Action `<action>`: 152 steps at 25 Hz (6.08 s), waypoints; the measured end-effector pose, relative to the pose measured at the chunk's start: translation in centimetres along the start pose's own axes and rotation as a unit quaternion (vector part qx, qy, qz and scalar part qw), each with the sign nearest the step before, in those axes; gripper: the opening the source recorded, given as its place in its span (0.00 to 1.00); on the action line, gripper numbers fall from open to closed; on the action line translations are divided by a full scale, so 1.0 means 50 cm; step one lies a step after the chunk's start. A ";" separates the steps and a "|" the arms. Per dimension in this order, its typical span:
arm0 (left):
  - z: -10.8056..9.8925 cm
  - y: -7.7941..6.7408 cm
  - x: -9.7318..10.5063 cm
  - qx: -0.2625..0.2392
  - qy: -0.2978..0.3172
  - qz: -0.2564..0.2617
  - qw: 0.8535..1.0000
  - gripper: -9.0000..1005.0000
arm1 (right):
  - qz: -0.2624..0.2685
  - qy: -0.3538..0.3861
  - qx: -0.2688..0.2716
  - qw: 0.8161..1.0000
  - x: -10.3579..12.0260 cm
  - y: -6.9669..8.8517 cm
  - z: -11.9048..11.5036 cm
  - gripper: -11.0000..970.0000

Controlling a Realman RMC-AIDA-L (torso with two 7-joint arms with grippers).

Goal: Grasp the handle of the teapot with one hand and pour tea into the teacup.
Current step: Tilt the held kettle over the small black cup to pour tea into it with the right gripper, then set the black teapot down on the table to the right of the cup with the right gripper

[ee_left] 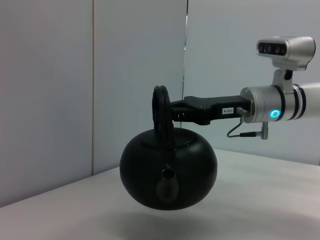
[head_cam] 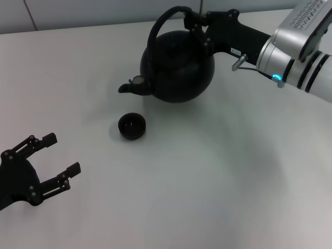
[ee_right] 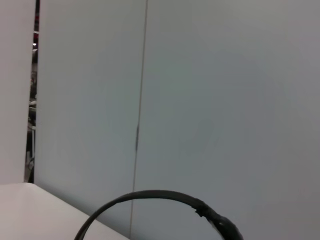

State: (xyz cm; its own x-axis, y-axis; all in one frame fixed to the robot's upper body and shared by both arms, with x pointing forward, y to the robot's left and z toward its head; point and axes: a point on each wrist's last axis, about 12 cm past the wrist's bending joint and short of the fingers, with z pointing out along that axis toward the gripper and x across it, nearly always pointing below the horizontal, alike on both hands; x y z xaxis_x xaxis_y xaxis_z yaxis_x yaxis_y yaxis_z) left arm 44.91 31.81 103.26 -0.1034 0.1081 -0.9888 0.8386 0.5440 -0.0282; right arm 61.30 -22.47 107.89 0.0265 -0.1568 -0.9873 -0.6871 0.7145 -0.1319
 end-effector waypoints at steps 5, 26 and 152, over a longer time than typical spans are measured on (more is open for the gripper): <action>0.000 0.000 0.000 0.000 -0.001 0.000 1.000 0.85 | -0.001 0.000 -0.002 1.000 -0.001 0.002 0.002 0.10; -0.002 -0.004 -0.001 0.002 -0.006 -0.001 1.000 0.85 | -0.130 -0.007 -0.037 0.991 -0.013 0.010 0.008 0.10; -0.002 -0.015 -0.018 0.004 -0.062 -0.014 0.998 0.84 | 0.075 -0.023 0.154 0.985 0.128 0.038 -0.222 0.10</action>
State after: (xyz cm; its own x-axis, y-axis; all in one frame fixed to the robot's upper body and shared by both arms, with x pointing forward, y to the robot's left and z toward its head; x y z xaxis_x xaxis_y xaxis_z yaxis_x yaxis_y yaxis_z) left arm 44.32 31.41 104.20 -0.0593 -0.0108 -0.9982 0.8403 0.5392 -0.0558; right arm 52.11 -29.68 102.29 -0.0211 -0.0082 -0.9997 -0.4324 0.9017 0.0017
